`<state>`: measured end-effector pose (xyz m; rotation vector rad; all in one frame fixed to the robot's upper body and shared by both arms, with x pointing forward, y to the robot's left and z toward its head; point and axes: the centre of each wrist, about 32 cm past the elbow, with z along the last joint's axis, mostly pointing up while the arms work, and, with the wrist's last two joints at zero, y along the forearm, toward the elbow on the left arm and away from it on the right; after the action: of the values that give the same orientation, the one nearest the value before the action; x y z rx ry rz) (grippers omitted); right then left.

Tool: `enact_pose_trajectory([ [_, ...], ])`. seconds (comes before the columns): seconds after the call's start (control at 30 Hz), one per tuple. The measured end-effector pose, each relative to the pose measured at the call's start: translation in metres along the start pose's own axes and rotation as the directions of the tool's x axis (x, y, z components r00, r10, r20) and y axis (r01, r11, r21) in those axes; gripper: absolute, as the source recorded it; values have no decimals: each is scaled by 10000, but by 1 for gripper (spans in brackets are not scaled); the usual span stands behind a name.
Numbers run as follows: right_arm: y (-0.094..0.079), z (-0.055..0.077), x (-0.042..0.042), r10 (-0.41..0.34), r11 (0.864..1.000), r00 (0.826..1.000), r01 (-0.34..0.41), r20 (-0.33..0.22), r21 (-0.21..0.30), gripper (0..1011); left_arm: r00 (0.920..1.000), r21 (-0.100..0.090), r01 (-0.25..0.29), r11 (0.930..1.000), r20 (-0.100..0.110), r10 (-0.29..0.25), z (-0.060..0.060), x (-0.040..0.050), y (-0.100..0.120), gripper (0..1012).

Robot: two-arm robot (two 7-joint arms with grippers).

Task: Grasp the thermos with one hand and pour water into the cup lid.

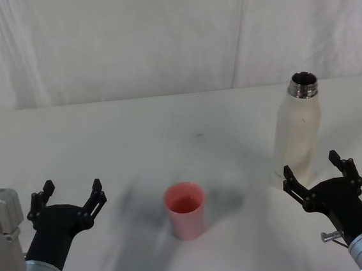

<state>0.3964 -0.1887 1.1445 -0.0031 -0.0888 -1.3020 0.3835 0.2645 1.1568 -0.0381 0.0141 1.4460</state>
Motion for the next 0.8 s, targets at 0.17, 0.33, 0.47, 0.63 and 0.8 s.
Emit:
enact_pose_trajectory([
  [0.17, 0, 0, 0, 0, 10000, 10000, 0, 0, 0, 1000, 10000, 0, 0, 10000, 1, 0, 0, 0, 0, 1001],
  [0.33, 0, 0, 0, 0, 10000, 10000, 0, 0, 0, 1000, 10000, 0, 0, 10000, 1, 0, 0, 0, 0, 1001],
  [0.47, -1, -1, 5, -19, 10000, 10000, 19, -6, -3, 1000, 10000, 0, -1, 10000, 1, 1, 0, 0, 0, 1001],
  [0.63, -6, 3, 22, -33, 10000, 10000, 33, -16, -41, 1000, 10000, 0, 1, 10000, 0, -1, 0, 0, 0, 1001],
  [0.8, -8, 15, 37, 58, 9999, 10000, -58, -36, -82, 1000, 10000, 0, 0, 10000, 1, 0, 0, 0, 0, 1001],
])
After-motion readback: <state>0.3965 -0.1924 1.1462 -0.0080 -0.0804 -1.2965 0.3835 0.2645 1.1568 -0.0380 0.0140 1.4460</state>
